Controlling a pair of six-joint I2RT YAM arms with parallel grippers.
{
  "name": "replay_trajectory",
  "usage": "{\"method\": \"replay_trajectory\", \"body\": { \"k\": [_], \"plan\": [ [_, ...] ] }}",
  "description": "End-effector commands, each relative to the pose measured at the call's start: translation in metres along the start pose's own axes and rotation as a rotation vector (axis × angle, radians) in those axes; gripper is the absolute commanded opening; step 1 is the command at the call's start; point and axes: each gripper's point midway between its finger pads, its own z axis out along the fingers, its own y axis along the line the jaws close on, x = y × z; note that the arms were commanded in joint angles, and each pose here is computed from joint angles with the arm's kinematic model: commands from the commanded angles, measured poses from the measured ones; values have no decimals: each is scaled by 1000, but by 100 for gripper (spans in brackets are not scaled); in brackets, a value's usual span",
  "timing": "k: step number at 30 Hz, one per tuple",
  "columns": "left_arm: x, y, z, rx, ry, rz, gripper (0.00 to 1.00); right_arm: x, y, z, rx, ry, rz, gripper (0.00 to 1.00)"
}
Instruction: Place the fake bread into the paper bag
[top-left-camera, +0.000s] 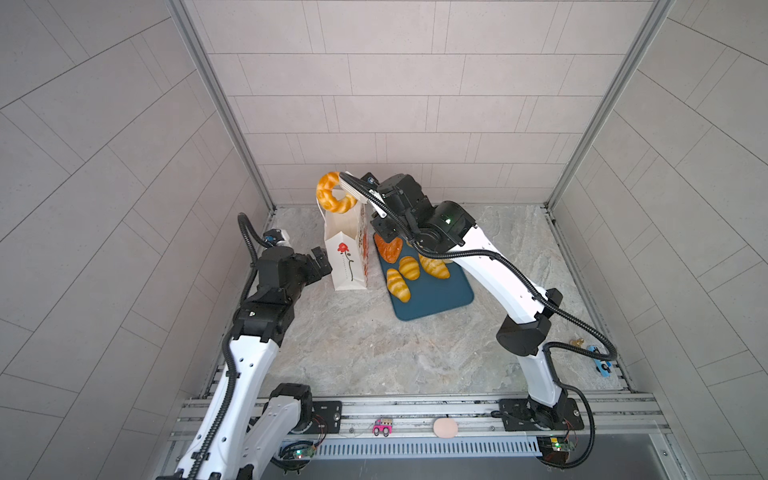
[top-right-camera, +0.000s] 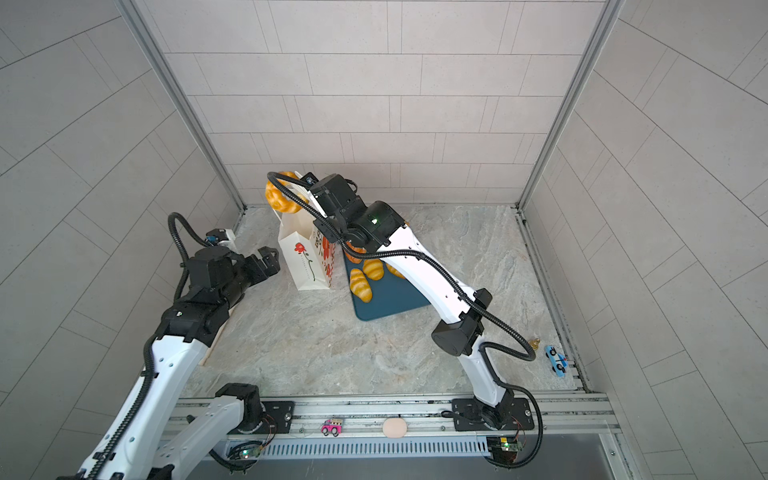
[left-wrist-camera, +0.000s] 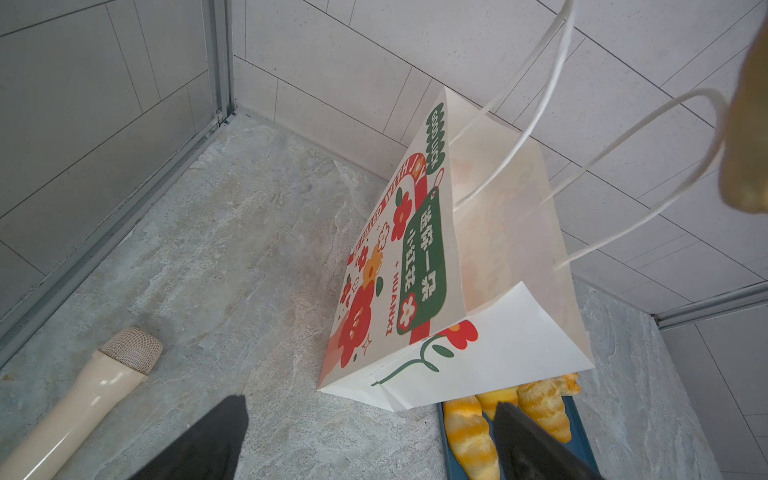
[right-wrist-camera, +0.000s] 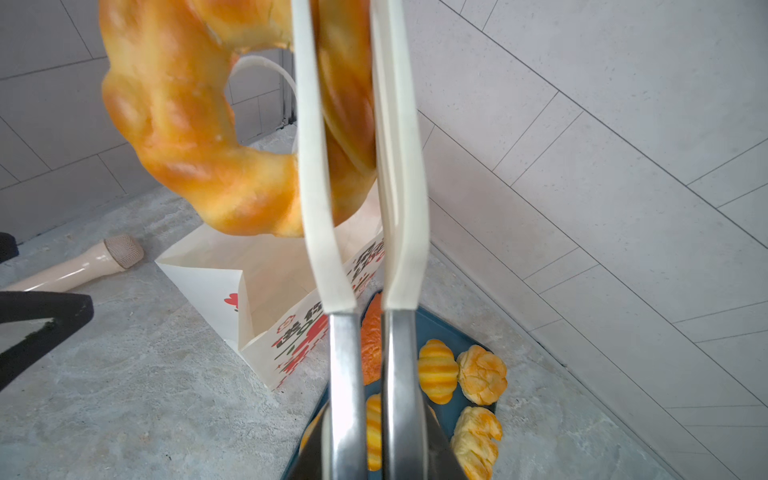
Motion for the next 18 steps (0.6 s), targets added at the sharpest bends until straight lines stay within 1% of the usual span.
{"method": "replay_trajectory", "body": {
  "k": [1,4,8,11,13,18],
  "plan": [
    [-16,-8,1,30,-34,-18,100,-12,0,-8,87,-39,-16,29],
    [-16,-9,5,44,-17,-20,100,-13,9,-2,131,-45,-49,29],
    [-17,-4,6,50,-11,-25,100,-13,-2,-4,257,-38,-74,28],
    [-16,0,7,51,-11,-37,100,-16,-2,-2,275,-52,-63,28],
    [-16,0,8,61,-11,-52,100,-17,1,3,278,-55,-78,28],
    [-23,-6,8,99,-28,-66,100,-9,-9,9,378,-19,-88,27]
  ]
}}
